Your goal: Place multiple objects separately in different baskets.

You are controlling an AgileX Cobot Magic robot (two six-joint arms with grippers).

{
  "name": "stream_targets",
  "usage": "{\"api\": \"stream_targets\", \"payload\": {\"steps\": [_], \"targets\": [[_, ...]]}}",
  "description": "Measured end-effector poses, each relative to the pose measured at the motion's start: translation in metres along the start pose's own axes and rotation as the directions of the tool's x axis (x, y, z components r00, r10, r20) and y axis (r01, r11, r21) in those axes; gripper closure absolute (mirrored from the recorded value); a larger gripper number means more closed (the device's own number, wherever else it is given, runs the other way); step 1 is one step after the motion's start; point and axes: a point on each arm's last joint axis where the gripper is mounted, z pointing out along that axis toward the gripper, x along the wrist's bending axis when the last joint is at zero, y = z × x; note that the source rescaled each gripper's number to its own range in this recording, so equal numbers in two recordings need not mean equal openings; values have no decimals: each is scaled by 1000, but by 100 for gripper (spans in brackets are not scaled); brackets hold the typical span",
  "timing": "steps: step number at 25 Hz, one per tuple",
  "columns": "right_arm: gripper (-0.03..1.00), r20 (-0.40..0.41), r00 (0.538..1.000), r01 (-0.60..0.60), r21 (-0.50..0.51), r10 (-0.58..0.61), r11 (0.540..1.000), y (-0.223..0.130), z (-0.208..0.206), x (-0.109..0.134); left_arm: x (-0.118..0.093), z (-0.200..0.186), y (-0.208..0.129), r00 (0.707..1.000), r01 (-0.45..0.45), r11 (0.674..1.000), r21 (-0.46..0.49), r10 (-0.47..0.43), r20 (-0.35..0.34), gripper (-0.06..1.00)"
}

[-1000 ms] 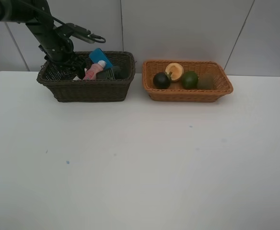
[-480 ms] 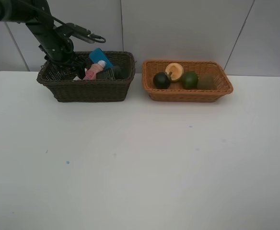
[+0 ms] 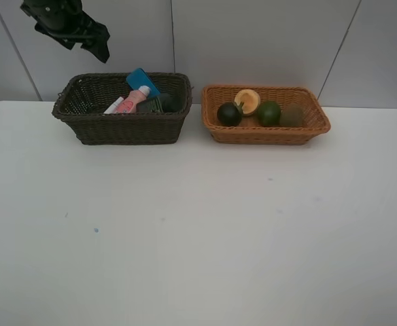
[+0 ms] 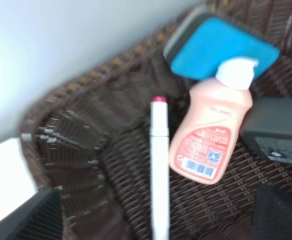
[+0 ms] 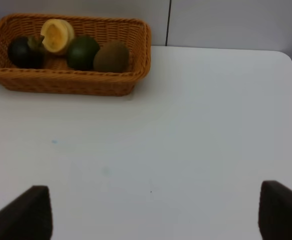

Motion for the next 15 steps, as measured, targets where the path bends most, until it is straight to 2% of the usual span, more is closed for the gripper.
{"api": "stream_targets", "payload": {"steps": [6, 11, 15], "targets": [[-3, 0, 1000, 0, 0, 0, 1000, 0, 0, 0, -5, -76, 11, 993, -81, 997, -19, 79, -85, -5], [-3, 0, 1000, 0, 0, 0, 1000, 0, 0, 0, -17, -116, 5, 986, -116, 992, 55, 122, -115, -5], [-3, 0, 1000, 0, 0, 0, 1000, 0, 0, 0, -31, -144, -8, 978, -148, 986, 72, 156, -135, -5]]}}
